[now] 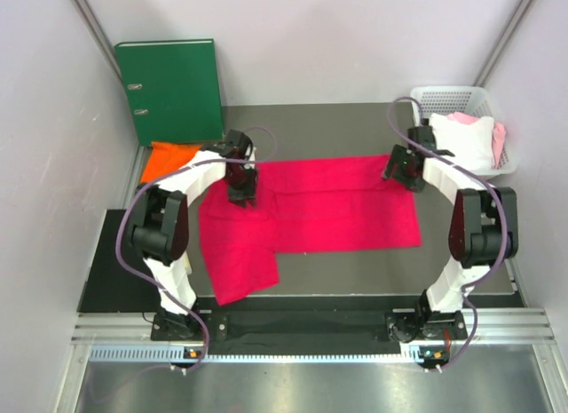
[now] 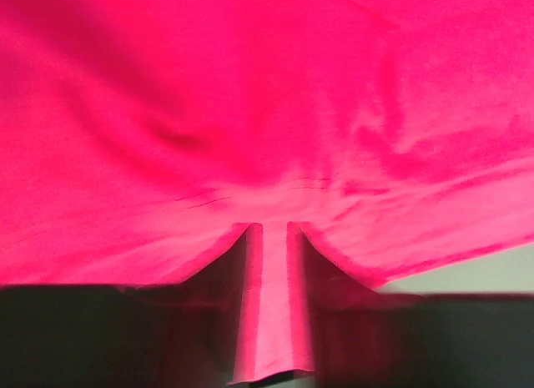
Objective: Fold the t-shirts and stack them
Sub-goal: Fold the flattened tshirt in 1/3 of the way
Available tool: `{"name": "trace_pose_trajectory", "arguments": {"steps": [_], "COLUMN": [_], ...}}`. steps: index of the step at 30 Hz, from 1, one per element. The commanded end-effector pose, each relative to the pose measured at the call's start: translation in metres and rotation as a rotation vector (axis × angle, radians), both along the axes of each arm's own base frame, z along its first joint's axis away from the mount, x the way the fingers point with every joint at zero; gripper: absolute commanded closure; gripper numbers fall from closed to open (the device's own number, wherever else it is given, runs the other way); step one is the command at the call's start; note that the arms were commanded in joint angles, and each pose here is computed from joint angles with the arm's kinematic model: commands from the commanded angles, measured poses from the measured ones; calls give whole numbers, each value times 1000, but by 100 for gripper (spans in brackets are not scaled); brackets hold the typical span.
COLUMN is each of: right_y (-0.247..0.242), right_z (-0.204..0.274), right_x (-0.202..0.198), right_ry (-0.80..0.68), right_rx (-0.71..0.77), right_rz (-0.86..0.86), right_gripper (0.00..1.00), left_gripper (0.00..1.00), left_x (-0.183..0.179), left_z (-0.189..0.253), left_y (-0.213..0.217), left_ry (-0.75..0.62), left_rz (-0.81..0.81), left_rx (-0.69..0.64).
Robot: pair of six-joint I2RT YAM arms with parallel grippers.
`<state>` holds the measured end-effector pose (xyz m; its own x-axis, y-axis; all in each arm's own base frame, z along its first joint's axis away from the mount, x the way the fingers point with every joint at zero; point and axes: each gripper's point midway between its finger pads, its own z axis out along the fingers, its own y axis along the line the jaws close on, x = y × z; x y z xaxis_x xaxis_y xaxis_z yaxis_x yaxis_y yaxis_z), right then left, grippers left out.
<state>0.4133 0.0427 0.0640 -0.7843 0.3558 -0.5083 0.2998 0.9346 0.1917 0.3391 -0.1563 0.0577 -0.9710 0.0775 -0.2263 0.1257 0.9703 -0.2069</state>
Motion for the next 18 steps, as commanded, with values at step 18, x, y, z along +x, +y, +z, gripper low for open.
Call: {"name": "trace_pose_trajectory", "arguments": {"steps": [18], "right_y": [-51], "right_z": [-18], "right_x": [-82], "right_ry": [135], "right_rx": [80], "right_rz": [-202], "right_gripper": [30], "left_gripper": [9], "left_x": [-23], "left_z": [24], "left_y": [94], "left_ry": [38], "left_rz": [333], "left_rx": [51]}}
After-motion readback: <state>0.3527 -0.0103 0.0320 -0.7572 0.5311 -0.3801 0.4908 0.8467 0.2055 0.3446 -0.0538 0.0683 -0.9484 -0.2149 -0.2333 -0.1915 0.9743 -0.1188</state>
